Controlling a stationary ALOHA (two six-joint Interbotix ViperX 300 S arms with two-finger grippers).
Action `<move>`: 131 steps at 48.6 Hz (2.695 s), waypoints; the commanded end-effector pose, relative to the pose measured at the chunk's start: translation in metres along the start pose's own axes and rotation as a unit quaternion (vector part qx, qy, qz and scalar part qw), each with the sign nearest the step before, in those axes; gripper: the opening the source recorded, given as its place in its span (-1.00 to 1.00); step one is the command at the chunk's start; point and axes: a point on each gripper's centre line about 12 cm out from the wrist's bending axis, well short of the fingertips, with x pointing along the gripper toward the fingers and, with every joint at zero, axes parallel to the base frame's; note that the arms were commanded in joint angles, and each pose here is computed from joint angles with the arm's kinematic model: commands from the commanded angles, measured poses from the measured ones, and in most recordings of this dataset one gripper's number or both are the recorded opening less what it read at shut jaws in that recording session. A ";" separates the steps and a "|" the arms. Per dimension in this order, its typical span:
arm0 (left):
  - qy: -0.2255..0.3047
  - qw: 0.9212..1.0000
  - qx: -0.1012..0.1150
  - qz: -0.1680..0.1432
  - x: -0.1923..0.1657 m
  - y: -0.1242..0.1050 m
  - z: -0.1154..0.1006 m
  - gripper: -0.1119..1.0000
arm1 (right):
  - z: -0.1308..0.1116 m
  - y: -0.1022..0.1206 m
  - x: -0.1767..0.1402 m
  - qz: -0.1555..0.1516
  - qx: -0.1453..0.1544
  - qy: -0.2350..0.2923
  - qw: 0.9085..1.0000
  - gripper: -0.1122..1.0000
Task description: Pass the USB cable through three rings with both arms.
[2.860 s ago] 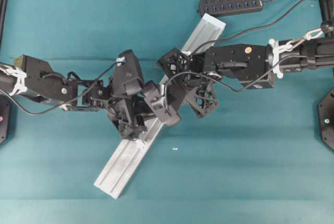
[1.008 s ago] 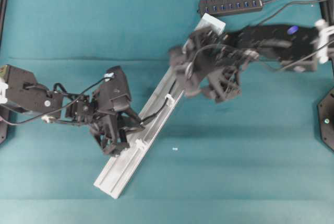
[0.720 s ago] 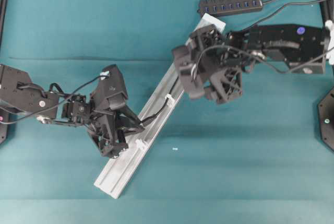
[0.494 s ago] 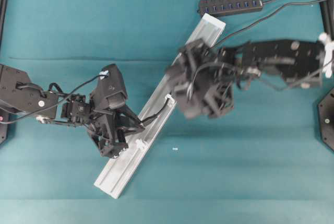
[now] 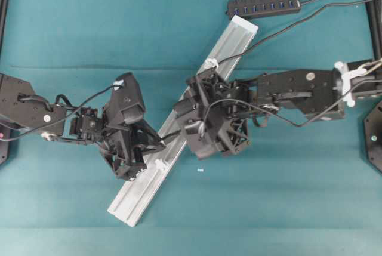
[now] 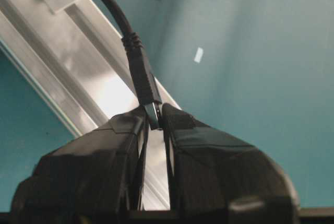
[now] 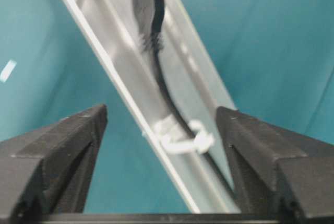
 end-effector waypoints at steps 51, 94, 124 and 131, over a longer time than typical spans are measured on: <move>-0.020 1.000 -0.006 -0.009 -0.025 0.000 0.003 -0.22 | 0.001 -0.003 0.024 -0.002 -0.160 0.015 0.987 -0.61; -0.025 0.998 -0.054 -0.027 -0.139 0.008 -0.033 0.91 | -0.003 0.007 0.028 0.009 -0.280 0.021 0.960 -0.61; -0.039 0.999 -0.015 -0.035 -0.133 0.004 -0.027 0.90 | 0.016 0.015 0.036 0.010 -0.288 0.007 0.957 -0.61; -0.029 0.999 -0.014 -0.030 -0.125 0.003 -0.027 0.90 | 0.015 0.019 0.038 0.015 -0.290 0.009 0.957 -0.61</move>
